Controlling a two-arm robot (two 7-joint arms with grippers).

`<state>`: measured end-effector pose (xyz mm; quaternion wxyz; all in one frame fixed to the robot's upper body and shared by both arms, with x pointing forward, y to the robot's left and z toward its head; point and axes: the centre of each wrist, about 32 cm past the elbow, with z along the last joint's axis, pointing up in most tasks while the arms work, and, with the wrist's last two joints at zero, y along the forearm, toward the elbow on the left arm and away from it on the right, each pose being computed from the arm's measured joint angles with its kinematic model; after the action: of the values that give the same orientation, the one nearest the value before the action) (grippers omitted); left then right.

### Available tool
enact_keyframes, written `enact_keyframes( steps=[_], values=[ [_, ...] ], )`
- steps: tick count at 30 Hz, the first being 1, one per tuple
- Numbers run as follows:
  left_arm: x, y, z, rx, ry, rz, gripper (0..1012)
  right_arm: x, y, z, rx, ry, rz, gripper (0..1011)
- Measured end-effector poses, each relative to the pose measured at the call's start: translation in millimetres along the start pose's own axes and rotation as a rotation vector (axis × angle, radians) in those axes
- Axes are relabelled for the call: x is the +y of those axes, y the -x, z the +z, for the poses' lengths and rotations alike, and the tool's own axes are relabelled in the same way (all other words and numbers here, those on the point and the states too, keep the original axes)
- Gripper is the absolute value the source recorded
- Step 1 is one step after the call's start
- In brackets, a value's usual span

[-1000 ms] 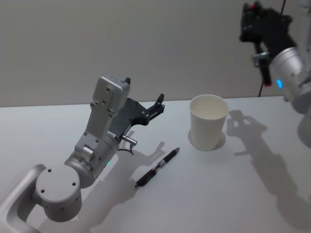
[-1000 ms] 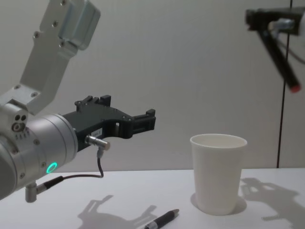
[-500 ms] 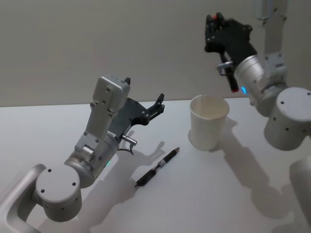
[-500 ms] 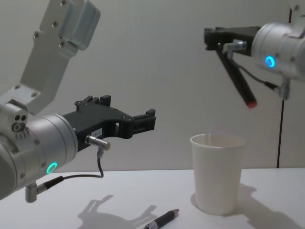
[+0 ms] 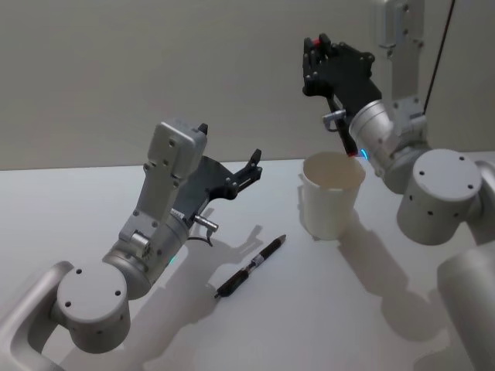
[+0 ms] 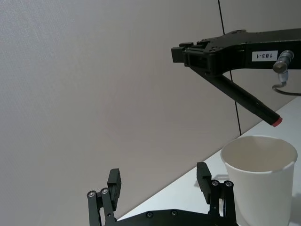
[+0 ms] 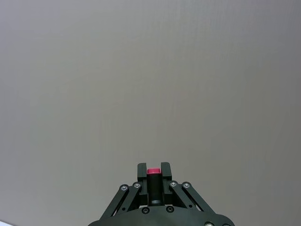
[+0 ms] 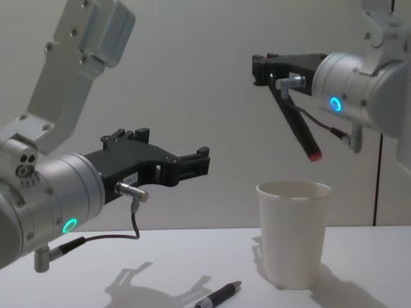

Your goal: Place the pen into the pen holder.

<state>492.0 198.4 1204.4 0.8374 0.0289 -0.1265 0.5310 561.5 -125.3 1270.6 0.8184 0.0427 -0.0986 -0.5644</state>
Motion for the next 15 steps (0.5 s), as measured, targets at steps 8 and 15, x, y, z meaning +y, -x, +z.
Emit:
enact_keyframes(
  steps=[8, 15],
  values=[
    [0.0, 0.0, 0.0, 0.0, 0.0, 0.0, 1001, 1.5, 4.2, -10.4, 0.019, 0.012, 0.009, 165],
    [0.0, 0.0, 0.0, 0.0, 0.0, 0.0, 1001, 1.0, 6.6, -20.8, 0.038, 0.033, 0.014, 165]
  ],
)
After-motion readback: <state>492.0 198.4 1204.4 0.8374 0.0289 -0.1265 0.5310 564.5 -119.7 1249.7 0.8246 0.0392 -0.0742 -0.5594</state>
